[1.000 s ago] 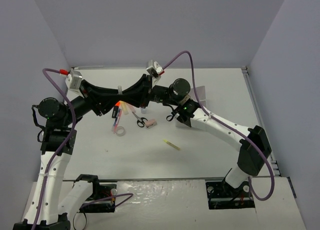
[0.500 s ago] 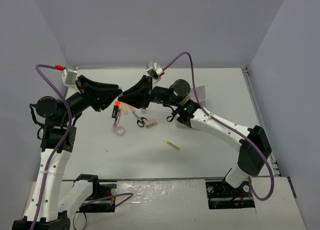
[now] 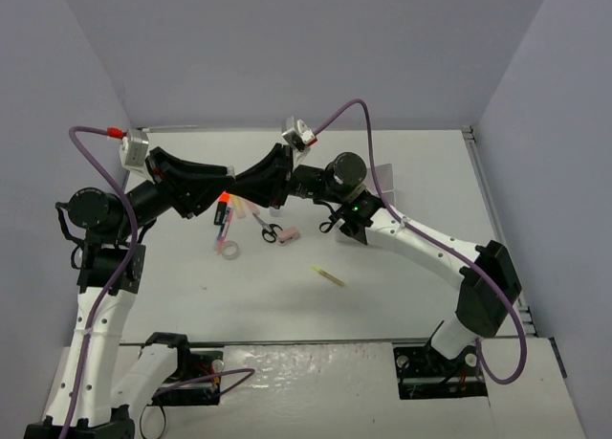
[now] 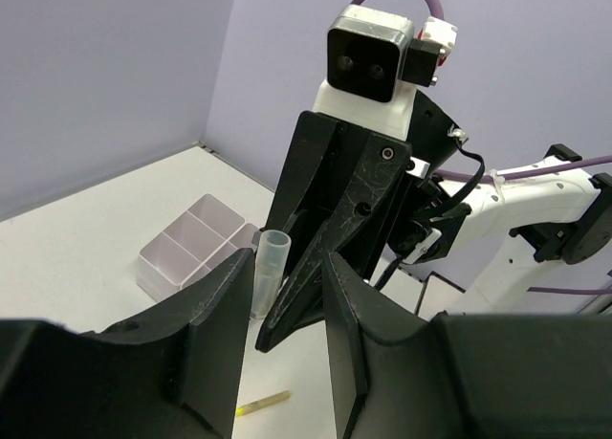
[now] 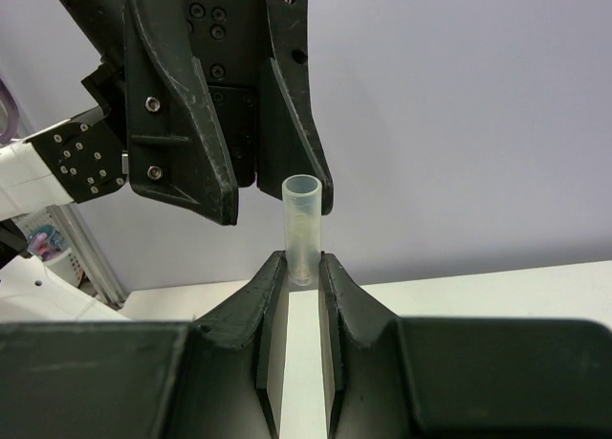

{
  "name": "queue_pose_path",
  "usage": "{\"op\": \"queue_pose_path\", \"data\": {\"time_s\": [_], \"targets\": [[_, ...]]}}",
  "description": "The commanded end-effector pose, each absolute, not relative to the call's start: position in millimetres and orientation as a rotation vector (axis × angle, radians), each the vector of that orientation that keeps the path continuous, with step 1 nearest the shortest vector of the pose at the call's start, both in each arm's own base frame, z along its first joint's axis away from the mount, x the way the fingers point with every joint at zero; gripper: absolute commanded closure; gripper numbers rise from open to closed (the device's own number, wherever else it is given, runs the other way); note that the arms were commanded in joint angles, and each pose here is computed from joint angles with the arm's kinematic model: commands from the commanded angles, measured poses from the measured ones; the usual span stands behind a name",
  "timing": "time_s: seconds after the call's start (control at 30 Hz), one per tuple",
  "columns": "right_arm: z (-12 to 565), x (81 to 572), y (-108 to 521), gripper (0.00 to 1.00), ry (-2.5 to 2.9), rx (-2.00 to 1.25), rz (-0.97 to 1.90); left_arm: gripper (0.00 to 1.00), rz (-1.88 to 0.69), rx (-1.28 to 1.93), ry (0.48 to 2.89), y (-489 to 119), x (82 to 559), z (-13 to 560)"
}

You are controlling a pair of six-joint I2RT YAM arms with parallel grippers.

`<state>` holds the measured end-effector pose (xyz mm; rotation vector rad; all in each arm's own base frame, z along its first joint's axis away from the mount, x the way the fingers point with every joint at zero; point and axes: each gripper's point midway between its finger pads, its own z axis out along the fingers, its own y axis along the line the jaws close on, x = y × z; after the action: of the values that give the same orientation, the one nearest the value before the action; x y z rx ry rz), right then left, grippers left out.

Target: Sort the stationery into containers

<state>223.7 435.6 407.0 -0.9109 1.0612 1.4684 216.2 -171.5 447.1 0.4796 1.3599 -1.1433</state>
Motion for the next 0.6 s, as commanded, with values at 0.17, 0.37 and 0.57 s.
{"op": "queue_pose_path", "data": {"time_s": [0.17,0.37,0.57], "targets": [[465.2,197.4,418.8,1.0,0.849,-0.898,1.474,0.75,-1.132,0.521,1.316,-172.4,210.4,456.6],[466.5,195.8,418.6,1.0,0.84,-0.901,1.473,0.79,-1.131,0.523,1.332,-172.6,210.8,451.1],[467.9,193.9,420.6,1.0,0.826,-0.904,1.485,0.78,-1.139,0.515,1.351,-172.9,211.7,446.1]]}}
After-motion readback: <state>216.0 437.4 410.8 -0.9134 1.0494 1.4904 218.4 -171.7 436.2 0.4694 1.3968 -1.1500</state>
